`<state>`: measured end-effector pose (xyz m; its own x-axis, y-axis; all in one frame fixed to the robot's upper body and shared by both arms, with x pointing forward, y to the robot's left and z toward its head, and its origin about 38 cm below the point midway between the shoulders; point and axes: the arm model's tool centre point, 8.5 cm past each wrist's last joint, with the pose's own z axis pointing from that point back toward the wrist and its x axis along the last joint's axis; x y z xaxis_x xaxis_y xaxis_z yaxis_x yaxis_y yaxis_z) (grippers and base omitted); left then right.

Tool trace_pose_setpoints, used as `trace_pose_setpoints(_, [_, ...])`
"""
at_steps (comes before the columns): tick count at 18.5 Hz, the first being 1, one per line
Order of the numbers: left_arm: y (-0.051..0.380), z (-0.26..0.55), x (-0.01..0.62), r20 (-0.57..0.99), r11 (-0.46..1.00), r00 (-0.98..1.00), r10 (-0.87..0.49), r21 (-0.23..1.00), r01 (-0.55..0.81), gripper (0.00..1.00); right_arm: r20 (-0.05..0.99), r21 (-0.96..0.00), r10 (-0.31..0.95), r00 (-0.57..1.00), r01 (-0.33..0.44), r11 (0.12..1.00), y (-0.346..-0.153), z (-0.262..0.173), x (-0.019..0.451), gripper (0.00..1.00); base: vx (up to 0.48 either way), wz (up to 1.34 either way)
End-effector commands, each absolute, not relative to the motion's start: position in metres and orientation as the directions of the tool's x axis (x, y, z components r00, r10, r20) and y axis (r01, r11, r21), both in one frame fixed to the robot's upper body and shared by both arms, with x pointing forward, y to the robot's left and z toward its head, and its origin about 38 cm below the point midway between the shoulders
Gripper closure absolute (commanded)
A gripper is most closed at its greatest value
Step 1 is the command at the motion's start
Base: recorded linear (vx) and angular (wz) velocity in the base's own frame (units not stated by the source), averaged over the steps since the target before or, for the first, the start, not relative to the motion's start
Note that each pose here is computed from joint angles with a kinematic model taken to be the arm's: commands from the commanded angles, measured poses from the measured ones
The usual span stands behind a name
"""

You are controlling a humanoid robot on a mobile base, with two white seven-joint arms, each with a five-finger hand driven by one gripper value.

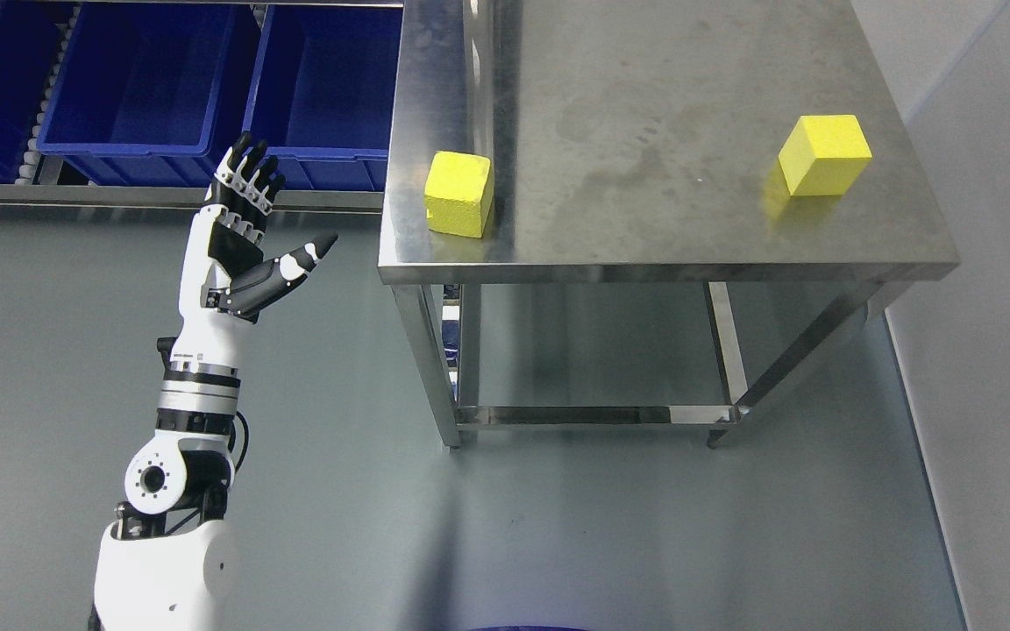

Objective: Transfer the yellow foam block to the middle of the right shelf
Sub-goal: 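Reach the left hand toward the yellow foam cube at the table's near edge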

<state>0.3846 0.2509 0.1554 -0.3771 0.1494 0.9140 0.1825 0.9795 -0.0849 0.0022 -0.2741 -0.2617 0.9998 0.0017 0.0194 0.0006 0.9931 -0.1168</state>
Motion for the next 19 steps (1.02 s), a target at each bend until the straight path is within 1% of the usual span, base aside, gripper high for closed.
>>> trace_pose_setpoints(1, [0.261,0.161,0.386,0.914,0.983,-0.388,0.118,-0.052,0.177,0.00,0.014,-0.134,-0.007,1.000,0.009,0.991,-0.285,-0.261,-0.008,0.00,0.000,0.00])
trace_pose_setpoints(5, [0.258,0.163,0.390,0.914,0.981,-0.387,0.118,-0.049,0.185,0.00,0.015,-0.134,-0.007,1.000,0.009,0.991,-0.285,-0.261,-0.007,0.00,0.000,0.00])
trace_pose_setpoints(7, [0.260,0.173,0.399,0.909,0.981,-0.405,0.103,-0.027,0.191,0.00,0.014,-0.134,-0.007,1.000,0.009,0.991,-0.285,-0.261,-0.008,0.00,0.000,0.00])
trace_pose_setpoints(8, [0.262,0.176,0.404,0.912,0.977,-0.404,0.063,0.027,0.214,0.00,0.014,-0.134,-0.007,1.000,0.009,0.991,-0.285,-0.261,-0.008,0.00,0.000,0.00])
trace_pose_setpoints(10, [0.256,0.177,0.414,0.919,0.939,-0.394,-0.024,0.156,0.305,0.00,0.014,-0.134,-0.007,1.000,0.009,0.991,-0.285,-0.261,-0.008,0.00,0.000,0.00])
trace_pose_setpoints(11, [0.250,0.176,0.420,0.922,0.915,-0.385,-0.052,0.198,0.350,0.00,0.015,-0.134,-0.007,1.000,0.009,0.991,-0.285,-0.261,-0.007,0.00,0.000,0.00])
trace_pose_setpoints(12, [0.244,0.175,0.426,0.927,0.900,-0.368,-0.068,0.217,0.378,0.00,0.014,-0.134,-0.007,1.000,0.009,0.991,-0.285,-0.261,-0.008,0.00,0.000,0.00])
trace_pose_setpoints(16, [0.244,0.178,0.445,0.941,0.881,-0.291,-0.171,0.278,0.383,0.00,0.015,-0.134,-0.006,1.000,0.008,0.991,-0.285,-0.261,-0.007,0.00,0.006,0.02])
trace_pose_setpoints(19, [0.222,0.176,0.453,0.933,0.826,-0.286,-0.220,0.334,0.455,0.00,0.014,-0.134,-0.007,1.000,0.009,0.991,-0.285,-0.261,-0.008,0.00,0.012,0.04])
